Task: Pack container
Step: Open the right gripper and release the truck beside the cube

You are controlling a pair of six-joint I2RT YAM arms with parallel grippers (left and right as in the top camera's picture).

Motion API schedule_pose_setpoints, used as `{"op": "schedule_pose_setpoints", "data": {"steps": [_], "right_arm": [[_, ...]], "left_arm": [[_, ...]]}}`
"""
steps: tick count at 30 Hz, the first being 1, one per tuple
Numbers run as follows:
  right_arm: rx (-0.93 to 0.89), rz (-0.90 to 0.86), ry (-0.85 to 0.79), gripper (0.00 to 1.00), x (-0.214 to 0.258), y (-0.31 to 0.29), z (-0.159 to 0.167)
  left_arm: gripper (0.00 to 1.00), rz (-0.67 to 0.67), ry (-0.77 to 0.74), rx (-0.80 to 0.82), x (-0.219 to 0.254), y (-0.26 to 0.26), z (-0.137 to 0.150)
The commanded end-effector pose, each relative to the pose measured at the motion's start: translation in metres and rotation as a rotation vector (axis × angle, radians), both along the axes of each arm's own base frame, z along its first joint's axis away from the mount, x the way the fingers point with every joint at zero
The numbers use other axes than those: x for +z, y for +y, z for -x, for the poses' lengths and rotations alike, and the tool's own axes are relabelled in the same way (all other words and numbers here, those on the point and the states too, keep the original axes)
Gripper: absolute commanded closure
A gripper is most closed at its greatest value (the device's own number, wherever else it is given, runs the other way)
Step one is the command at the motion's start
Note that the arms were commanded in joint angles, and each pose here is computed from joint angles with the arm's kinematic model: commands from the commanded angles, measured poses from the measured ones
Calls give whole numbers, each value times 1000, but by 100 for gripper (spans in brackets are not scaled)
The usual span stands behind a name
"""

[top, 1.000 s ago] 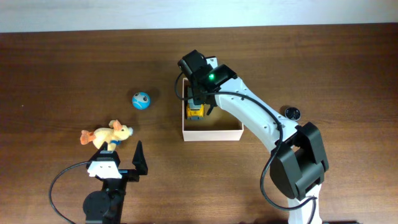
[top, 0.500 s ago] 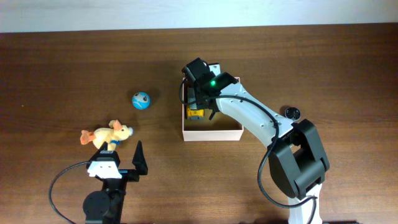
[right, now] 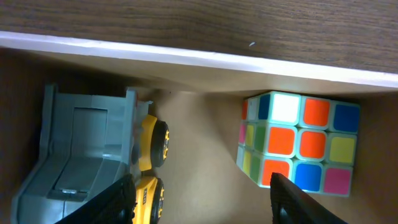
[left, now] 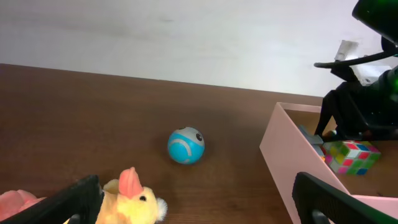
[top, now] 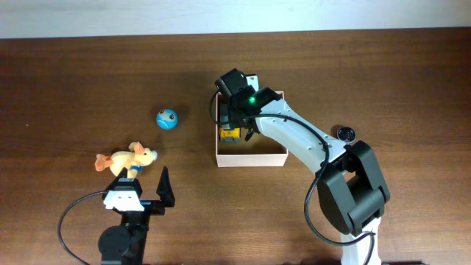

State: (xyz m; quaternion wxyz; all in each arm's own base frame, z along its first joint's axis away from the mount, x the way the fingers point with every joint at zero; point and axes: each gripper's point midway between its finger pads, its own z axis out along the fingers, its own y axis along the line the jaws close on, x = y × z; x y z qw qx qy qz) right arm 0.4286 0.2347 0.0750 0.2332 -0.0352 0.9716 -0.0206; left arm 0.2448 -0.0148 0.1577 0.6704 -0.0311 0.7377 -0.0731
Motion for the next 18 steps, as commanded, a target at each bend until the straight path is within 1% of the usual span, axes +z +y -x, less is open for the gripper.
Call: {"op": "schedule_pose_setpoints", "data": {"steps": [1, 8, 9, 11, 18], "right_arm": [[-5, -6, 7, 37, 1, -3, 2], [-9, 61, 14, 36, 1, -15, 6], [-12, 70, 14, 33, 1, -17, 6], [-3, 87, 13, 29, 3, -19, 6], [0, 120, -11, 27, 45, -25, 4]], "left_arm": [[1, -19, 1, -16, -2, -3, 0], [1, -19, 1, -16, -2, -3, 0], [1, -19, 1, -16, -2, -3, 0], [1, -19, 1, -16, -2, -3, 0], [1, -19, 1, -16, -2, -3, 0]]}}
